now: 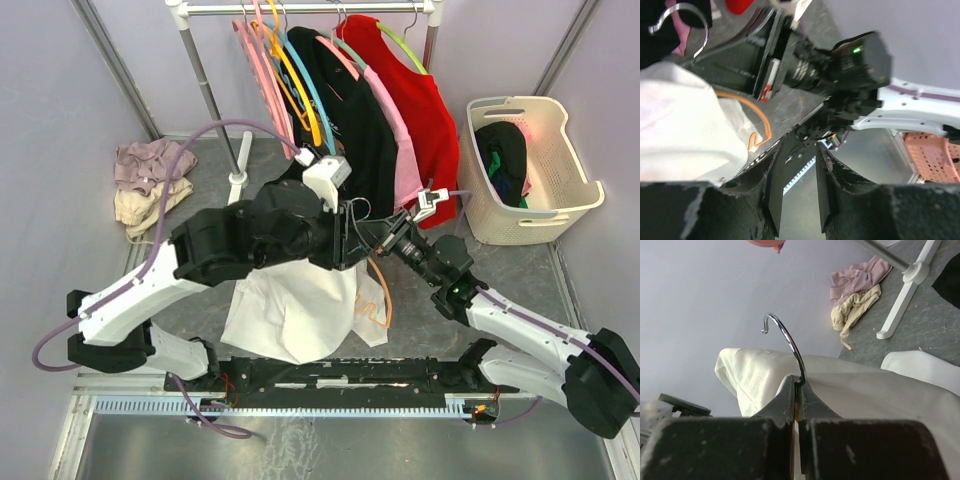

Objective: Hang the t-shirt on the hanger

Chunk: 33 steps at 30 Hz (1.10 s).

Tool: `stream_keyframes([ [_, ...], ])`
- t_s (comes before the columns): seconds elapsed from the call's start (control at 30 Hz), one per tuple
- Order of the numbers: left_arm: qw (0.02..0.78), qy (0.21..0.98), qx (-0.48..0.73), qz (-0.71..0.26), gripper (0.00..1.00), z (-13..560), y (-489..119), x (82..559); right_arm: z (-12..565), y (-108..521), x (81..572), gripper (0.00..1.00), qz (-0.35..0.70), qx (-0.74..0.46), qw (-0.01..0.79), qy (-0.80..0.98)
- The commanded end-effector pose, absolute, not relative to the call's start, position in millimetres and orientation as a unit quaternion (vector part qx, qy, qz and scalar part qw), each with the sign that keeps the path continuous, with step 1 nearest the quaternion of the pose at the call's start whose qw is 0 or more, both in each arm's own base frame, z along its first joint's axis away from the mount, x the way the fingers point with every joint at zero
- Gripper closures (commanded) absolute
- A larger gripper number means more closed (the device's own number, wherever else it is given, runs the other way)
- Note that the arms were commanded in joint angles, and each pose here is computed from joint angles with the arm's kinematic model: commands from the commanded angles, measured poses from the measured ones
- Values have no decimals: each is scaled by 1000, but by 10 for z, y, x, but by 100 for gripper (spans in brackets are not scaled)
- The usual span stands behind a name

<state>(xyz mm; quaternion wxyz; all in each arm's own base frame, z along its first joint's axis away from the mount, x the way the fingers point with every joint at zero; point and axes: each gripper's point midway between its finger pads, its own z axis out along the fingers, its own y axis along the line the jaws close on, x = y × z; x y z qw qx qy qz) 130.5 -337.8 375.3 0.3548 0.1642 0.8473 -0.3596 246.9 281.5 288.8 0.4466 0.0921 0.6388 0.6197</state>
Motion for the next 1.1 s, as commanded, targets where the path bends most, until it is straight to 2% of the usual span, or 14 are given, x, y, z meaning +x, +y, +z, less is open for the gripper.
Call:
stream_keyframes([
  [0.0, 361, 834, 213, -357, 62, 4129, -3194, 1167, 3393, 2790, 2246, 99, 675, 56, 459, 575],
  [0.13, 390, 831, 210, -337, 61, 4363, -2930, 1208, 3446, 2836, 2120, 99, 683, 22, 447, 577],
  [0.4, 369, 849, 222, -307, 59, 4191, -2668, 1114, 3600, 2878, 1830, 99, 689, -56, 433, 579],
  [0.63, 356, 857, 225, -298, 51, 4050, -2539, 1053, 3658, 2873, 1618, 99, 678, -117, 425, 588],
  [0.87, 364, 866, 214, -268, 49, 3953, -2416, 1113, 3730, 2905, 1444, 99, 675, -166, 410, 590],
  [1.07, 346, 870, 231, -266, 33, 3779, -2456, 1062, 3764, 2966, 1341, 99, 665, -202, 404, 595],
])
